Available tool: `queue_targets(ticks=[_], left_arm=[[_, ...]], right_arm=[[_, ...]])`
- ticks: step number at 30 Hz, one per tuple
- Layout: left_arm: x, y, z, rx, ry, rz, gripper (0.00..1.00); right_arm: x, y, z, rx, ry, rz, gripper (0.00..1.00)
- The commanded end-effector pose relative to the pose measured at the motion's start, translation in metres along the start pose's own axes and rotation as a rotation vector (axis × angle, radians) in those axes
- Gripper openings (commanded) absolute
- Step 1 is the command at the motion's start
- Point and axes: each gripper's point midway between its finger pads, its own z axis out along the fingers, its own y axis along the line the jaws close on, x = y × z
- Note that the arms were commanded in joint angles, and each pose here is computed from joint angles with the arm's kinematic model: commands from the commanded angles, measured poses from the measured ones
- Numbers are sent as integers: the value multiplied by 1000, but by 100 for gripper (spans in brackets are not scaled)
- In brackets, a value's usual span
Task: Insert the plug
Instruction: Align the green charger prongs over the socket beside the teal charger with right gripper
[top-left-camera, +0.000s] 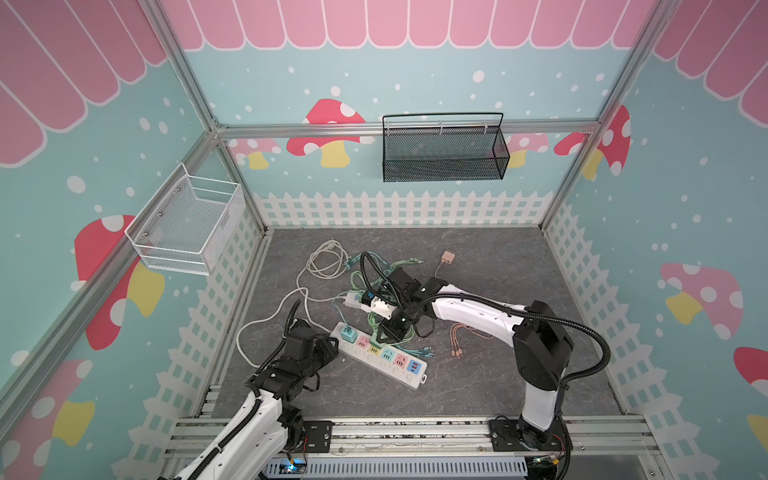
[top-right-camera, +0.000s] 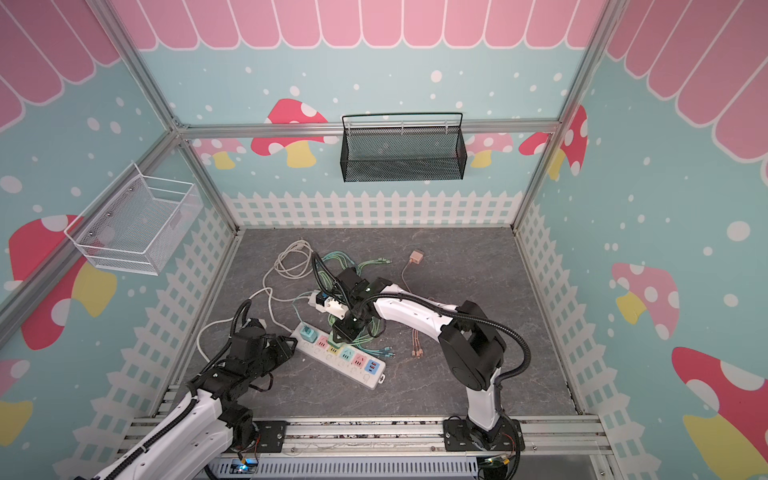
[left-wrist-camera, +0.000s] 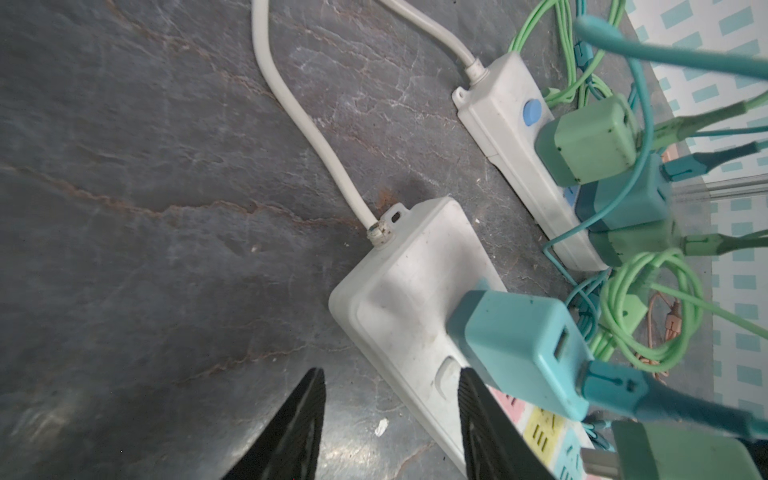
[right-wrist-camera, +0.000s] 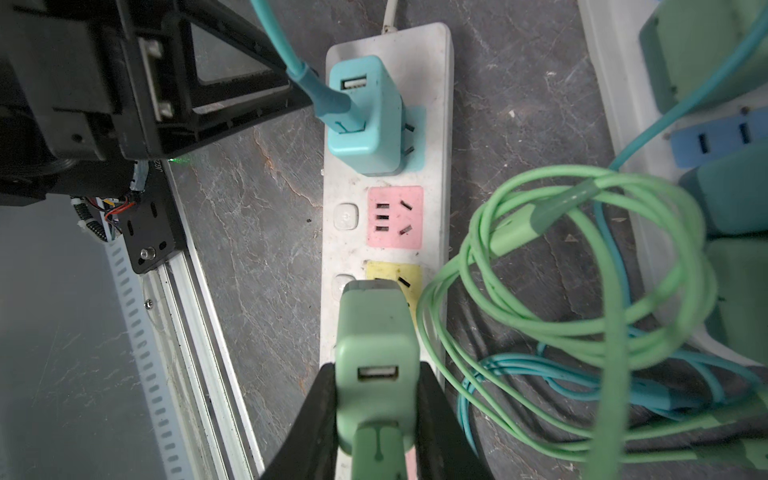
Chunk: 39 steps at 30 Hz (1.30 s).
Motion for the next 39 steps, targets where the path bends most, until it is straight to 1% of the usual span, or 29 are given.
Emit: queue_targets(ticks=[1,3,4,6,17,21,27,33,39], left_arm=[[0,3,4,2,-7,-2,50],[-1,5,5,-4,-6,-3,49],[-1,5,6,-6,-5,-5,49],[-2,6,7,-7,-2,-5,48],[-6,6,16,-14,20,-1,42],[-6,5,21,-20,48,-1,39],[-2,7,28,-40,95,-1,33],[2,9,31,-52,121,-6,30],[4,12,32,-62,130,-14,29]], right_arm=[[-2,4,-2,1,18,-31,13],[-2,4,-3,3,21,-34,13],[3,1,7,-2,48,-23,13],[4,2,9,-5,58,-22,13],[8,4,17,-10,89,-23,13],[7,3,19,-1,93,-23,13],[8,2,23,8,110,-29,13],[10,1,26,17,123,-34,13],[13,-2,27,45,142,-36,13]])
